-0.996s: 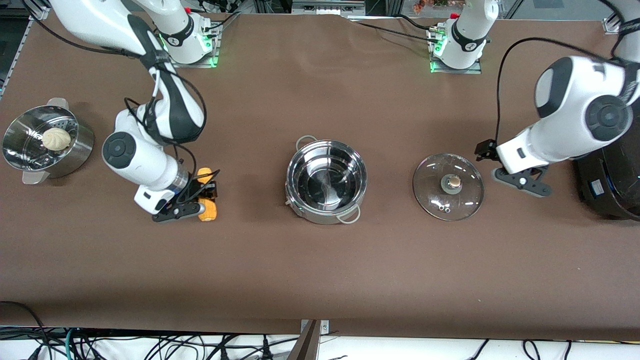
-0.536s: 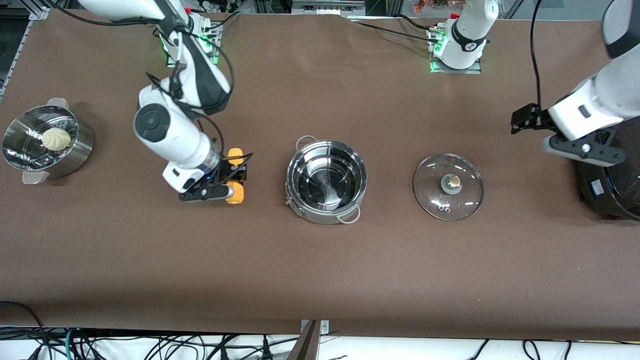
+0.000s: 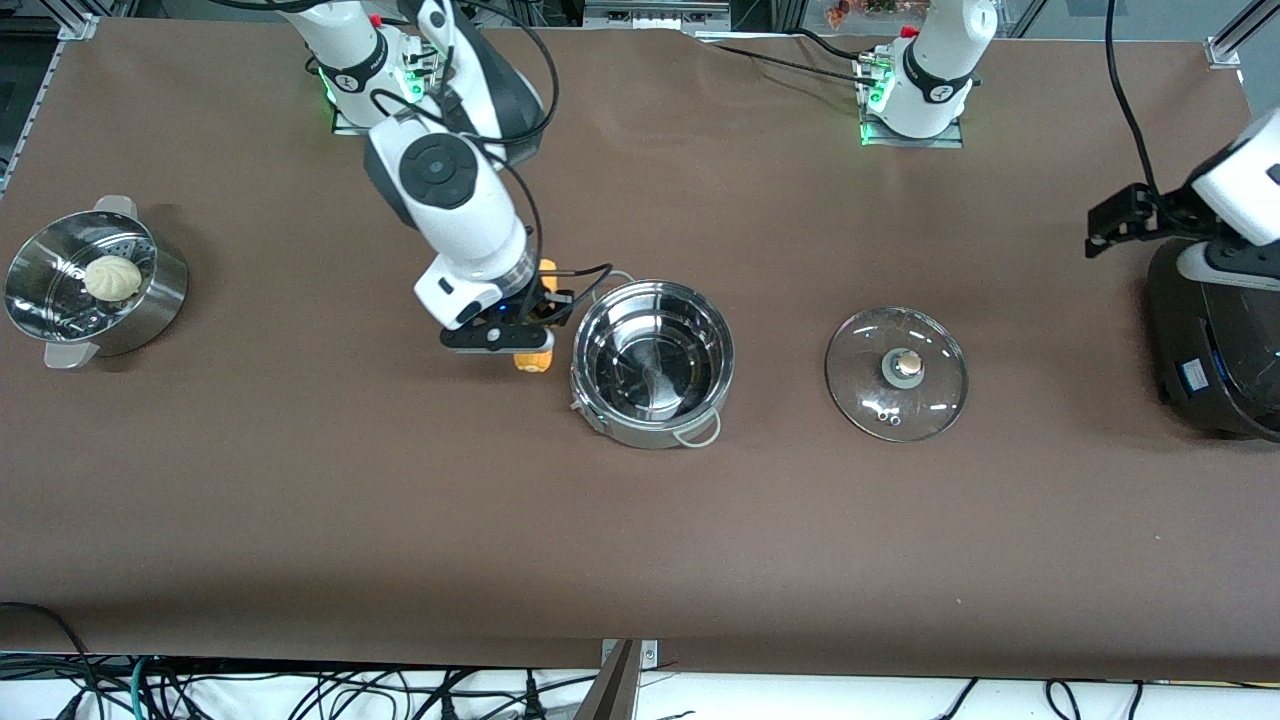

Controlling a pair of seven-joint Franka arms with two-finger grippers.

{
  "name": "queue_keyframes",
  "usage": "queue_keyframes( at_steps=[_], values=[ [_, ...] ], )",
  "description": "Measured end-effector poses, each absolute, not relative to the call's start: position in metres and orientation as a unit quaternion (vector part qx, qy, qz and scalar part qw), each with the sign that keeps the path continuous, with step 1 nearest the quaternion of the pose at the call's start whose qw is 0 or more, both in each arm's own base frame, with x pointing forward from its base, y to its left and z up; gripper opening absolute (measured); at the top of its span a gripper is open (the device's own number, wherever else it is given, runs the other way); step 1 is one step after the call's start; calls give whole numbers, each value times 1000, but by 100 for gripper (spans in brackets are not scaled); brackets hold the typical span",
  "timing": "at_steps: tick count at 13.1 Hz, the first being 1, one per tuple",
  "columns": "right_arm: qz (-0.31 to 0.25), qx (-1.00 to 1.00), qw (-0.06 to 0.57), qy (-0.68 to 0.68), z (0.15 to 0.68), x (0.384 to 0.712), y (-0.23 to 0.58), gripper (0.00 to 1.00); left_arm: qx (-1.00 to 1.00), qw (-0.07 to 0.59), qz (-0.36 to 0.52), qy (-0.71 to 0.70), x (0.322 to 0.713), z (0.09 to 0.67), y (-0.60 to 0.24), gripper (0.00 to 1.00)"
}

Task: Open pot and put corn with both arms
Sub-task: 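Release the lid with the left gripper while the right gripper carries corn over the pot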

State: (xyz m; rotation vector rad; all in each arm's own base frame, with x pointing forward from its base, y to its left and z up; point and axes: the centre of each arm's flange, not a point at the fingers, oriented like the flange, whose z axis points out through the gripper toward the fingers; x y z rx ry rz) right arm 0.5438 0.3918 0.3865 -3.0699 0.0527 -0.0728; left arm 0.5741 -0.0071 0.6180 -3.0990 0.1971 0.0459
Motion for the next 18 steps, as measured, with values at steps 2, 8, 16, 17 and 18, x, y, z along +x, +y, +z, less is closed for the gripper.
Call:
queue_keyframes(
  at_steps=[2, 8, 16, 17, 18],
  values=[
    [-22, -999, 38, 32, 383, 535, 414, 33, -998, 13, 19, 59, 573, 607, -7, 100],
    [-21, -998, 32, 57, 351, 524, 471, 33, -1000, -8, 30, 7, 542, 604, -11, 100],
    [-28, -997, 39, 52, 338, 528, 504, 33, -999, -8, 41, 7, 538, 603, -11, 100],
    [-28, -998, 40, 50, 334, 528, 510, 33, -999, -8, 41, 7, 538, 604, -11, 100],
    [-28, -998, 41, 49, 330, 528, 515, 33, -999, -8, 40, 7, 538, 604, -11, 100]
  ],
)
